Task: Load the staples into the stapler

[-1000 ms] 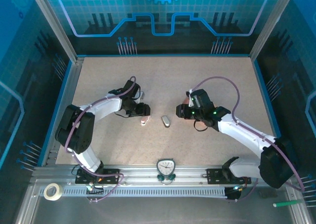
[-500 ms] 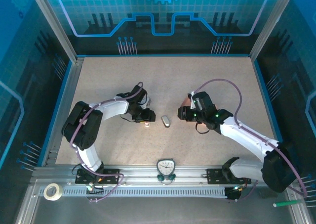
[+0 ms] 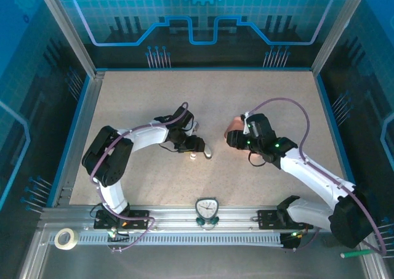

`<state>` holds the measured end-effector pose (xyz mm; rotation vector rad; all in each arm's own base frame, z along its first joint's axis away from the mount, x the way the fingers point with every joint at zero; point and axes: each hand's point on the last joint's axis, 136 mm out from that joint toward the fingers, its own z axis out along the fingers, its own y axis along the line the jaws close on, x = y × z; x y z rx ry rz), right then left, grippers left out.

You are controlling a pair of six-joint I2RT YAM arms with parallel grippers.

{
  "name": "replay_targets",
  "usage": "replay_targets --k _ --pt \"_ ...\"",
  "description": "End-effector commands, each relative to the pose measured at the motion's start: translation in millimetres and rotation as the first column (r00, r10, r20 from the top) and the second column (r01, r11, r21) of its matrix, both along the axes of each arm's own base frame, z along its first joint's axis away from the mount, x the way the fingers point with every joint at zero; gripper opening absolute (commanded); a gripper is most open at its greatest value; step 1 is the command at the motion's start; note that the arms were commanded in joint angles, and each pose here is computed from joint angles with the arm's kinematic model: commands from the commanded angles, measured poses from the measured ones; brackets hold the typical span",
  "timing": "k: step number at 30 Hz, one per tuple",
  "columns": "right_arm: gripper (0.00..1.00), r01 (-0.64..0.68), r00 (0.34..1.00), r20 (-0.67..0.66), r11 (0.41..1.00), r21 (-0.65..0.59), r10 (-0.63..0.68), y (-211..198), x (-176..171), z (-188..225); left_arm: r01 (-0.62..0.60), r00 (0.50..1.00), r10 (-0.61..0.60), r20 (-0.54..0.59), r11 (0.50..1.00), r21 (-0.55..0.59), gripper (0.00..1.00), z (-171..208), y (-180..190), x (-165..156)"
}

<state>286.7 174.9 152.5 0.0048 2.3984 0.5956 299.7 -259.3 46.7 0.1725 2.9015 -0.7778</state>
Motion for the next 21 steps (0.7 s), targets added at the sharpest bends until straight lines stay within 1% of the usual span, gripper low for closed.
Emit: replay_targets --k 1,3,4,6,7,8,9,10,12,14,17,19,21 --pt "0.46 0.048 0.997 0.063 0.995 -0.083 -0.042 -29.2 4.4 7.6 -0.025 0.987 0.022 0.157 1.000 0.014 0.62 52.3 10.5 20.3" --pt "0.48 0.086 0.991 0.112 0.988 -0.129 -0.071 -48.7 9.7 13.6 -0.066 0.971 0.057 0.232 0.997 0.030 0.64 71.6 27.1 29.5" --pt "0.50 0.098 0.987 0.145 0.984 -0.152 -0.076 -58.2 12.7 16.6 -0.100 0.958 0.085 0.273 0.994 0.040 0.68 80.7 39.4 35.2" --pt "0.59 0.130 0.974 0.207 0.973 -0.193 -0.089 -77.8 18.8 21.4 -0.171 0.916 0.135 0.378 0.983 0.062 0.76 100.1 65.5 46.7" --pt "0.65 0.156 0.965 0.240 0.964 -0.215 -0.103 -89.4 22.3 22.9 -0.222 0.883 0.163 0.439 0.971 0.085 0.80 109.1 83.8 52.5" --pt "0.72 0.186 0.954 0.274 0.953 -0.238 -0.118 -101.7 25.7 23.7 -0.277 0.840 0.188 0.510 0.955 0.105 0.84 120.9 102.5 59.3" --pt "0.86 0.206 0.946 0.300 0.945 -0.255 -0.125 -111.1 28.1 22.3 -0.319 0.800 0.200 0.566 0.940 0.119 0.87 129.2 117.7 63.2" --pt "1.00 0.232 0.935 0.327 0.935 -0.269 -0.138 -121.8 30.6 21.0 -0.373 0.748 0.211 0.629 0.918 0.135 0.91 138.4 135.9 67.1" --pt "1.00 0.286 0.915 0.363 0.917 -0.278 -0.175 -141.6 34.5 17.5 -0.485 0.631 0.240 0.738 0.864 0.134 0.99 154.6 170.9 73.1" --pt "1.00 0.332 0.898 0.384 0.904 -0.269 -0.215 -159.2 37.4 11.6 -0.570 0.534 0.260 0.804 0.814 0.115 0.99 165.5 201.0 73.2" --pt "1.00 0.380 0.874 0.417 0.888 -0.260 -0.252 -178.2 40.3 -1.1 -0.676 0.415 0.272 0.868 0.731 0.094 0.99 171.8 235.2 69.5" --pt "1.00 0.400 0.861 0.435 0.879 -0.257 -0.265 -186.5 40.8 -10.6 -0.696 0.374 0.239 0.896 0.711 0.100 0.99 168.9 246.1 68.2" --pt "1.00 0.418 0.843 0.465 0.874 -0.248 -0.271 -192.4 42.7 -16.0 -0.710 0.354 0.206 0.912 0.694 0.119 0.99 161.3 253.1 66.4"
